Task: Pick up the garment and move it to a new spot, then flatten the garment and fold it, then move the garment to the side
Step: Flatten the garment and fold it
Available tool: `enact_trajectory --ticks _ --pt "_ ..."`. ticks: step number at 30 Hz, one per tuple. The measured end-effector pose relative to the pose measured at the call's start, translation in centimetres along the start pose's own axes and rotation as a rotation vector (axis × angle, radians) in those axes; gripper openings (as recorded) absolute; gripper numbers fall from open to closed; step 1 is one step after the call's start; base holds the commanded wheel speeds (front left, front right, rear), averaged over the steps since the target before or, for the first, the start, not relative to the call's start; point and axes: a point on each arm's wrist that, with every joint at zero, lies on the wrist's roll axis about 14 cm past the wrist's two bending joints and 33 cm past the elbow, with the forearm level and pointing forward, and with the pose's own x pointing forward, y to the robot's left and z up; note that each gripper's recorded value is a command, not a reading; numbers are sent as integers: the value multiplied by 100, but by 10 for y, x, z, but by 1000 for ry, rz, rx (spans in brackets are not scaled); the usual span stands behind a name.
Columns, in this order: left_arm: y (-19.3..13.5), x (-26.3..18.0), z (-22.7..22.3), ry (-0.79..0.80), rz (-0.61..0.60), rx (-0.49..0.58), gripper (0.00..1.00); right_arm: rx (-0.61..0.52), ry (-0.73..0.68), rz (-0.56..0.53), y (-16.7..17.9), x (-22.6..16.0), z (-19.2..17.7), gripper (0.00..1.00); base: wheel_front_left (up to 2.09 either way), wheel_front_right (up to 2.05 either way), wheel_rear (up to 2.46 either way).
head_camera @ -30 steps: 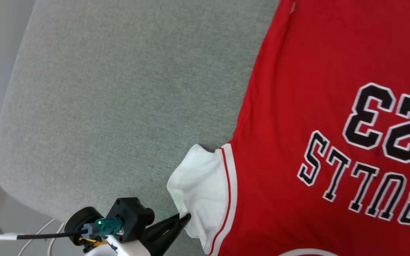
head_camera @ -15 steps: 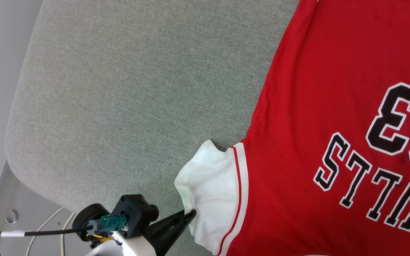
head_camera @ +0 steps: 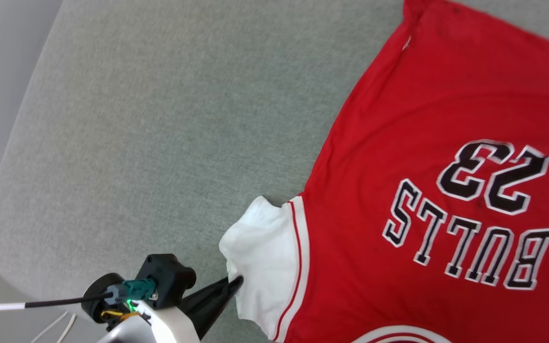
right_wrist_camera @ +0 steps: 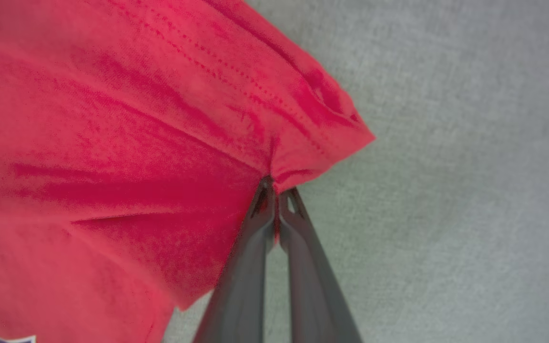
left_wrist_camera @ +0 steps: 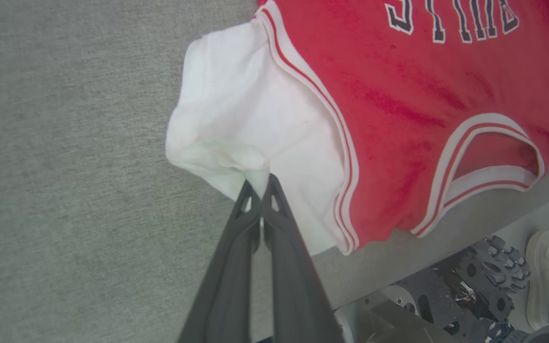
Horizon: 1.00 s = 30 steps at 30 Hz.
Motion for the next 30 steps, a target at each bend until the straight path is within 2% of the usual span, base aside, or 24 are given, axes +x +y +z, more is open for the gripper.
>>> enact_trajectory --ticks 5,9,19,21,26,30 --pt "2 -6 -5 -2 5 8 0 19 -20 16 -4 -22 -41 0 0 0 0" --pt "1 -12 -7 -35 16 12 0 67 -82 79 8 -43 -70 0 0 0 0" --pt "-15 -23 -6 -68 -29 40 0 135 -116 93 15 -89 -175 0 0 0 0" --pt "-17 -24 -5 -74 -36 54 0 155 -106 72 12 -92 -197 0 0 0 0" --pt "-25 -25 3 -97 -57 73 0 248 -73 97 22 -90 -246 0 0 0 0" --pt "-29 -24 3 -96 -70 70 0 326 -57 142 34 -82 -267 0 0 0 0"
